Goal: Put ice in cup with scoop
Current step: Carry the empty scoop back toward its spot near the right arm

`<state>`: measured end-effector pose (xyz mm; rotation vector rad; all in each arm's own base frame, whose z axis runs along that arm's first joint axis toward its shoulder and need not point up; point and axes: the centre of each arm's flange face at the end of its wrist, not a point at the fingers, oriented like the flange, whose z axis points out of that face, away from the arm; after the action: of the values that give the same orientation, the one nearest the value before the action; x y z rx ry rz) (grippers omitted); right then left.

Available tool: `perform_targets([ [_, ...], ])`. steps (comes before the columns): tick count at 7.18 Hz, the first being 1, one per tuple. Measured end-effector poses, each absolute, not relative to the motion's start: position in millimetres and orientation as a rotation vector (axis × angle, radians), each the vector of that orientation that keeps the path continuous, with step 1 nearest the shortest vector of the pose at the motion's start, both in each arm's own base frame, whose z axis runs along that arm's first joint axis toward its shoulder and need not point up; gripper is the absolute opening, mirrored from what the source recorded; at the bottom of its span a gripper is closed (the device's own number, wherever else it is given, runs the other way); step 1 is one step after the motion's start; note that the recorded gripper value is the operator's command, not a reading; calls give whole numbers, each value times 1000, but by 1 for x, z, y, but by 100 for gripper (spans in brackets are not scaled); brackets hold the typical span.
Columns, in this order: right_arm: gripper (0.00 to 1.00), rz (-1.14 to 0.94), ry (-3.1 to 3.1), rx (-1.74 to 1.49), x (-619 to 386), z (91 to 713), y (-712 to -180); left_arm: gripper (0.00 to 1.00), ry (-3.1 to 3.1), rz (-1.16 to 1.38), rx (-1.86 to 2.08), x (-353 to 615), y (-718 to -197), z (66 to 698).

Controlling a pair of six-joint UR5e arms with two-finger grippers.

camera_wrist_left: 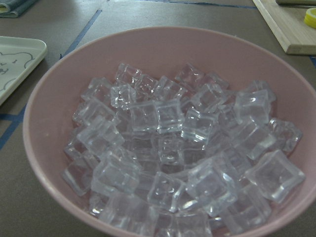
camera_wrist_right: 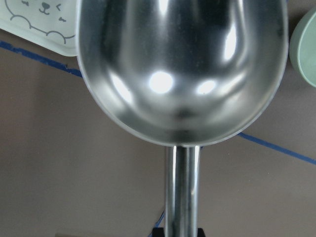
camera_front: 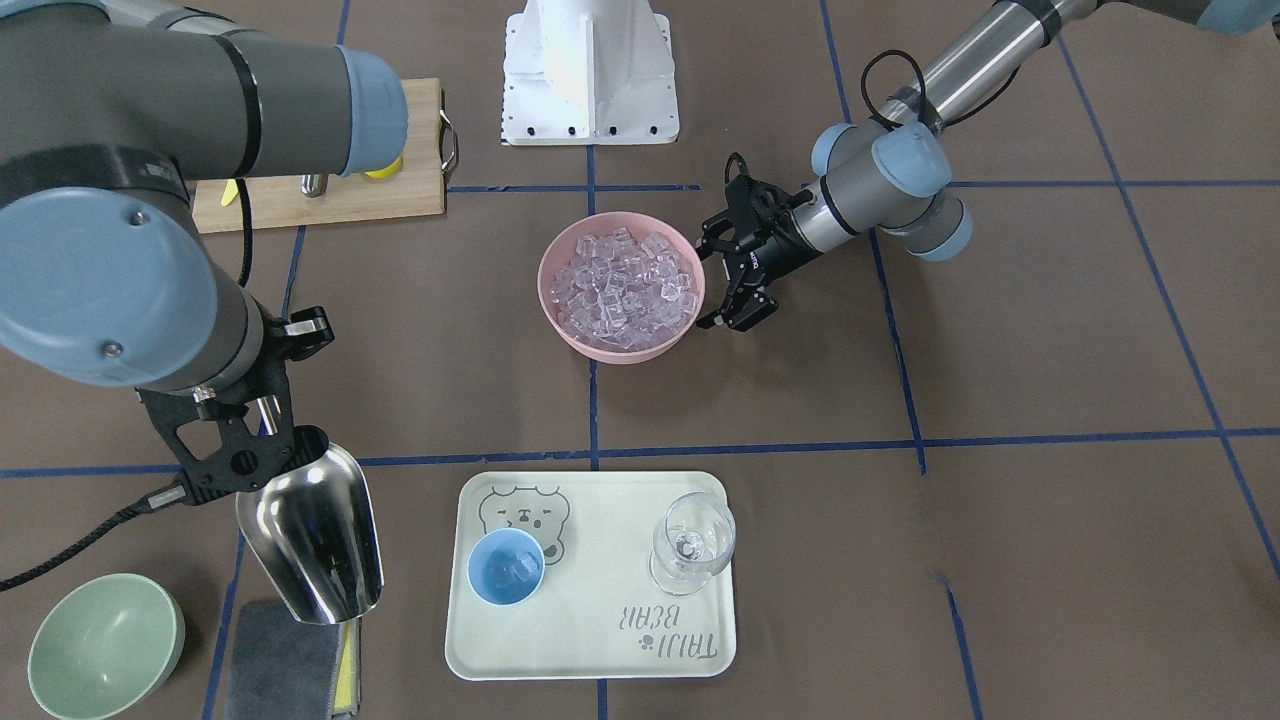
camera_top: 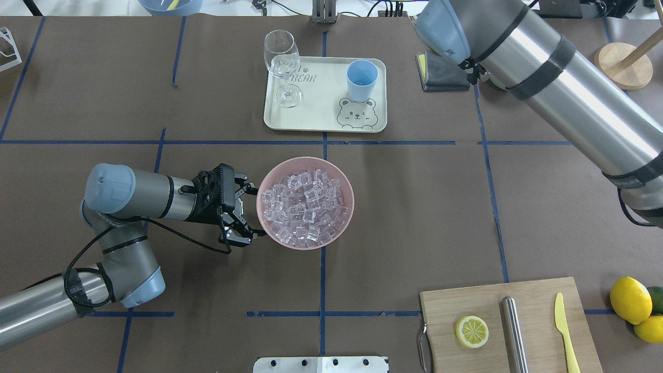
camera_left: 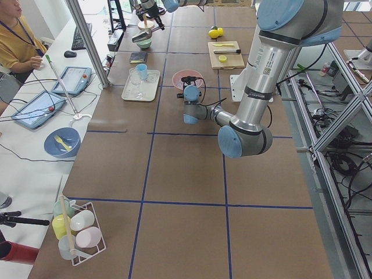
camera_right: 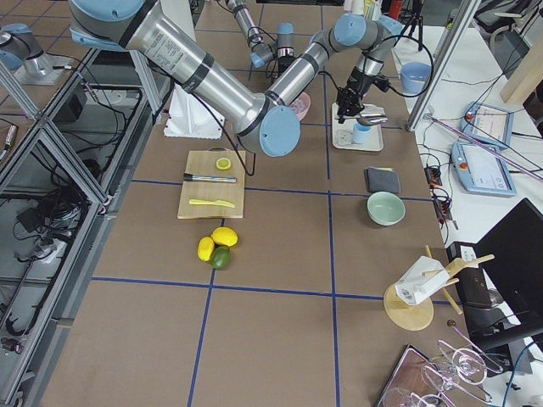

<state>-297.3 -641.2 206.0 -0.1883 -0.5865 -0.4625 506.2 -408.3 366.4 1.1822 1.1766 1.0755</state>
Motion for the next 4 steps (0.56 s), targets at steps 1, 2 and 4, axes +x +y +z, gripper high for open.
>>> perform_targets([
  [1, 0, -411, -608, -189, -277, 224, -619, 99, 1176, 1075, 1182, 506, -409, 367],
  [2, 0, -328, -629, -194, -257, 239, -587, 99, 1175, 1074, 1182, 505, -409, 367],
  [4, 0, -175, -644, -226, -229, 270, -522, 99, 1177, 1073, 1185, 504, -409, 368],
])
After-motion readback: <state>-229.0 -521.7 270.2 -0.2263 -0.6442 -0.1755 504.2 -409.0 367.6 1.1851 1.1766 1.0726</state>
